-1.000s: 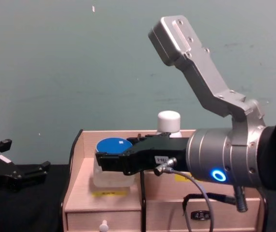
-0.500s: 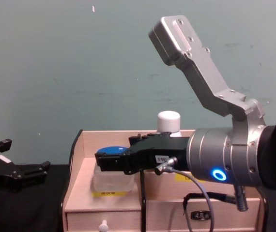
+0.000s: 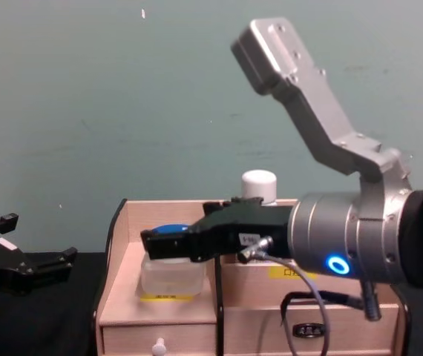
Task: Pick up the facial cleanser and watermelon frost from the table and place them into the tiered storage box.
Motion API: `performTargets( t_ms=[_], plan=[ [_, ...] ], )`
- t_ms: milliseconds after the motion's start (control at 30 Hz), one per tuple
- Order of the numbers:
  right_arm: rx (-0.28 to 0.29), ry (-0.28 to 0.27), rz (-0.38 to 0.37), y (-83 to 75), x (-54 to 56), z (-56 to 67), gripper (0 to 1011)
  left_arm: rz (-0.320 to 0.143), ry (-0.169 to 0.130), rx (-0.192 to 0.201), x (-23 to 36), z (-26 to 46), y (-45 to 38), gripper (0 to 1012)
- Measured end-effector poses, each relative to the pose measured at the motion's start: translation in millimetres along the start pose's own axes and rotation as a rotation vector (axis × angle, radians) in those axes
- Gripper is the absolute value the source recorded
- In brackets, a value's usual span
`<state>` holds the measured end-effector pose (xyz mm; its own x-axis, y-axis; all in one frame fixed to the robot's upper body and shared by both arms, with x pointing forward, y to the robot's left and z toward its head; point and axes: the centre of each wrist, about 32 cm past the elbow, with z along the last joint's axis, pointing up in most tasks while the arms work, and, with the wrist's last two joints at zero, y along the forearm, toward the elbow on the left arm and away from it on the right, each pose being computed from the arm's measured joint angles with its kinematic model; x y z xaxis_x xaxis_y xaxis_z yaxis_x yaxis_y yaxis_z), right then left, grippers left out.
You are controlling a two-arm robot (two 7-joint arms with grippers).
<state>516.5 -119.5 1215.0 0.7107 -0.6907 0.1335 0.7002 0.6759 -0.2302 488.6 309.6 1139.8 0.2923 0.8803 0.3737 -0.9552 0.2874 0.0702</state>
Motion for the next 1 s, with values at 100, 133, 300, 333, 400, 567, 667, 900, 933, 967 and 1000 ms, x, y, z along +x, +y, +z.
performTargets(
  t_ms=[100,133,300,333,400,567,667,900,933,967,1000],
  plan=[
    [0.028,-0.011,-0.006,-5.1,-0.1,2.4,1000,0.000,0.000,0.000,0.0,0.0,0.0,1010],
    [0.036,-0.015,-0.007,-6.8,-0.2,3.4,1000,0.000,0.000,0.000,0.0,0.0,0.0,1010],
    [0.099,-0.042,-0.023,-24.3,-0.8,8.0,1000,0.000,0.000,0.000,0.0,0.0,0.0,1010],
    [0.108,-0.045,-0.027,-27.5,-0.8,8.3,1000,0.000,0.000,0.000,0.0,0.0,0.0,1010],
    [0.136,-0.059,-0.043,-37.7,-0.2,8.8,1000,0.000,0.000,0.000,0.0,0.0,0.0,1010],
    [0.191,-0.093,-0.091,-60.1,1.5,8.2,1000,0.000,0.000,0.000,0.0,0.0,0.0,1010],
    [0.218,-0.110,-0.118,-72.6,2.8,6.9,1000,0.000,0.000,0.000,0.0,0.0,0.0,1010],
    [0.237,-0.123,-0.151,-93.6,5.7,2.9,1000,0.000,0.000,0.000,0.0,0.0,0.0,1009],
    [0.236,-0.124,-0.153,-96.1,6.0,1.9,1000,0.000,0.000,0.000,0.0,0.0,0.0,1010],
    [0.233,-0.124,-0.155,-97.4,6.2,1.1,1000,0.000,0.000,0.000,0.0,0.0,0.0,1010],
    [0.232,-0.124,-0.156,-98.4,6.3,0.6,1000,0.000,0.000,0.000,0.0,0.0,0.0,1010]
  ],
)
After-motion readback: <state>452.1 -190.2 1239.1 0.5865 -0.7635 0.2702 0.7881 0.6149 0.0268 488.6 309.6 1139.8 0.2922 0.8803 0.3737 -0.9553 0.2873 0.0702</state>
